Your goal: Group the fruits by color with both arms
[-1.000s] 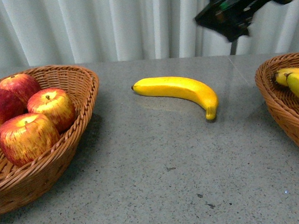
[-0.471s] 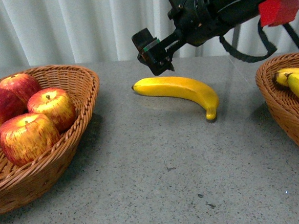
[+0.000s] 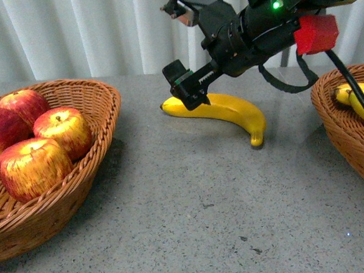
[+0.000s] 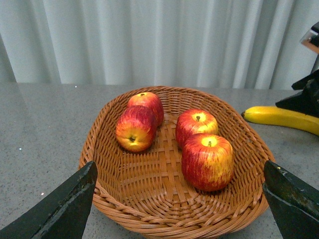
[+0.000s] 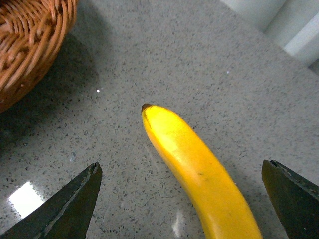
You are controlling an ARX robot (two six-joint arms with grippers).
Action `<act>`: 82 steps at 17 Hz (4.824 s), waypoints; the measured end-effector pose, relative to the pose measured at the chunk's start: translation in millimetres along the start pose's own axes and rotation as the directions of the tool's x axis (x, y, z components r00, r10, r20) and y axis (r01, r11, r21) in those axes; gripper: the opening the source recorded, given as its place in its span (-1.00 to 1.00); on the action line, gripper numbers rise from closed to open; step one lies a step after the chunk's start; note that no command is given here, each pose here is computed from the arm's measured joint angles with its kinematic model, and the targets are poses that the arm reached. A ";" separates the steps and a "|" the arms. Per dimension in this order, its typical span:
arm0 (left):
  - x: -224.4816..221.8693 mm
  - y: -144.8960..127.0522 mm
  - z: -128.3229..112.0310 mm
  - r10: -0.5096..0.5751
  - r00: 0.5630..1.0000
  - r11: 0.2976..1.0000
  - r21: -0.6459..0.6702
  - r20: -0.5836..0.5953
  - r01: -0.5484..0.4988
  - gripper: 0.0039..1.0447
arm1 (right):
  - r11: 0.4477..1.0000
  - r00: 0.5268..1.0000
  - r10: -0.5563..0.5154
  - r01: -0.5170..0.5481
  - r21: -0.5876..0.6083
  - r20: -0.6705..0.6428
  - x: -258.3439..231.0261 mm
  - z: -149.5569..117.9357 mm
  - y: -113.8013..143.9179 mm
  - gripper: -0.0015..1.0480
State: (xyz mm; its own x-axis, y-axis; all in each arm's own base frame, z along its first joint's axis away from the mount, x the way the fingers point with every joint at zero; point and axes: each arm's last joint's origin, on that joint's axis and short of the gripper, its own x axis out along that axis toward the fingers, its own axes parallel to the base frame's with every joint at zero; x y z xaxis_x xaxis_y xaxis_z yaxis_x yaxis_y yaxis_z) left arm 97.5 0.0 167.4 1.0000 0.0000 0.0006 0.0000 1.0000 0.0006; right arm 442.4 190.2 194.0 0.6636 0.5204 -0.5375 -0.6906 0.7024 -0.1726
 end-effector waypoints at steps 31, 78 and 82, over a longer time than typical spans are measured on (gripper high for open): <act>0.0 0.0 0.0 0.000 1.000 1.000 0.000 0.000 0.000 0.88 | 0.909 0.928 -0.367 0.372 0.190 -0.062 -243.6 -148.1 -111.6 -0.26; 0.0 0.0 0.0 0.000 1.000 1.000 0.000 0.000 0.000 0.88 | 0.704 0.661 -0.691 0.525 0.479 0.291 -313.8 -213.7 109.4 0.55; 0.0 0.0 0.0 0.000 1.000 1.000 0.000 0.000 0.000 0.88 | 0.704 0.661 -0.691 0.524 0.480 0.291 -313.8 -213.7 109.4 0.86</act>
State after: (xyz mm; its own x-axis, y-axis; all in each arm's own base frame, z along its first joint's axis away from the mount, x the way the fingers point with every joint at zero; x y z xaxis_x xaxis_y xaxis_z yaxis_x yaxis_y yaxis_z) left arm 97.5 -0.1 167.4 1.0000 -0.0004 0.0006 0.0004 1.0000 0.0006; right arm 97.2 0.0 167.3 1.0000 0.0000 0.0044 0.0000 1.0000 -0.0074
